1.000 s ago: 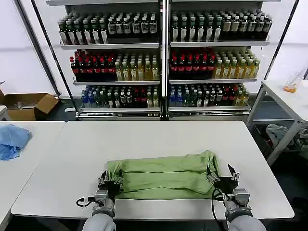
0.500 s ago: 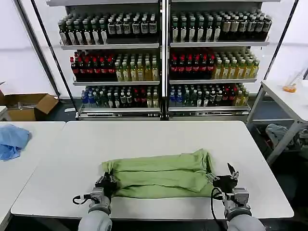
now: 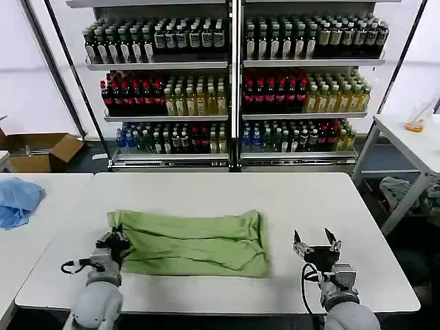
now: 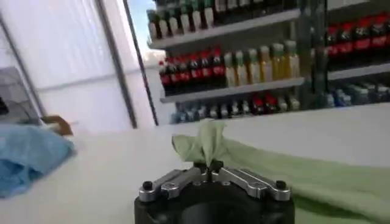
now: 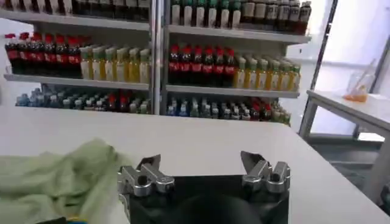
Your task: Fold and organize the clothes.
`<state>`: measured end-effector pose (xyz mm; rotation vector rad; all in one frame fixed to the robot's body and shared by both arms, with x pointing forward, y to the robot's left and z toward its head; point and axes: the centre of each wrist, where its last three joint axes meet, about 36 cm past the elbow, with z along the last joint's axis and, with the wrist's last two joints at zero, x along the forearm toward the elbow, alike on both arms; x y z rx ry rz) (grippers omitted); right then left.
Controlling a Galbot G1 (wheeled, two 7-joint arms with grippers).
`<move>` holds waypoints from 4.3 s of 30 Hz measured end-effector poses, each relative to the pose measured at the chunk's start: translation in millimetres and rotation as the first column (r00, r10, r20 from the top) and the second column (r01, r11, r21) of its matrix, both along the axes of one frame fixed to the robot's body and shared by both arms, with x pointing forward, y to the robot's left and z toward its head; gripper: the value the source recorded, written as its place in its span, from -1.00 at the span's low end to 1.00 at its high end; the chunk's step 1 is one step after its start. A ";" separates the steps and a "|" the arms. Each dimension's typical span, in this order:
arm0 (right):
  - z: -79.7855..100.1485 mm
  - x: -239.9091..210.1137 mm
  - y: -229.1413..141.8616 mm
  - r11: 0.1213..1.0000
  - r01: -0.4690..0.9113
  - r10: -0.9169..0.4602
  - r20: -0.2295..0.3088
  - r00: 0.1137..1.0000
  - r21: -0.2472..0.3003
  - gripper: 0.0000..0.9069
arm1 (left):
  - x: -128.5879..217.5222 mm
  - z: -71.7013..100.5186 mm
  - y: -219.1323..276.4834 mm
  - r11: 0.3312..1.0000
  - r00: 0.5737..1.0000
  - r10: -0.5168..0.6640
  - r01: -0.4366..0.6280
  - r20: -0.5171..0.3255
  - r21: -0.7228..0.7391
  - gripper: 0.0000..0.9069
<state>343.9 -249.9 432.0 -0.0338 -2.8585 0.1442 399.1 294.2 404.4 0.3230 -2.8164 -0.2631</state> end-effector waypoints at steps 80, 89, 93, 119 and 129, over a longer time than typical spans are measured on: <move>-10.8 20.2 4.4 1.000 -0.012 0.012 0.017 1.000 0.006 1.00 | 4.0 19.7 -110.9 0.800 0.966 -0.253 0.243 0.058 -0.548 1.00; -8.5 18.8 1.7 1.000 -0.008 0.008 0.021 1.000 0.001 1.00 | 6.5 -1.0 -92.5 0.872 0.972 -0.234 0.201 -0.020 -0.446 1.00; -7.7 18.9 1.0 1.000 -0.006 0.006 0.023 1.000 0.001 1.00 | 8.8 -8.6 -89.6 0.879 0.967 -0.246 0.194 -0.066 -0.436 1.00; -7.6 20.0 5.1 1.000 0.002 -0.002 0.027 1.000 0.004 1.00 | 18.8 -25.7 -57.0 0.703 0.932 -0.334 0.148 -0.140 -0.696 -0.87; -7.2 16.2 6.7 1.000 0.002 -0.002 0.029 1.000 0.003 1.00 | 21.8 -26.3 -43.3 0.557 0.943 -0.316 0.092 -0.108 -0.825 -0.89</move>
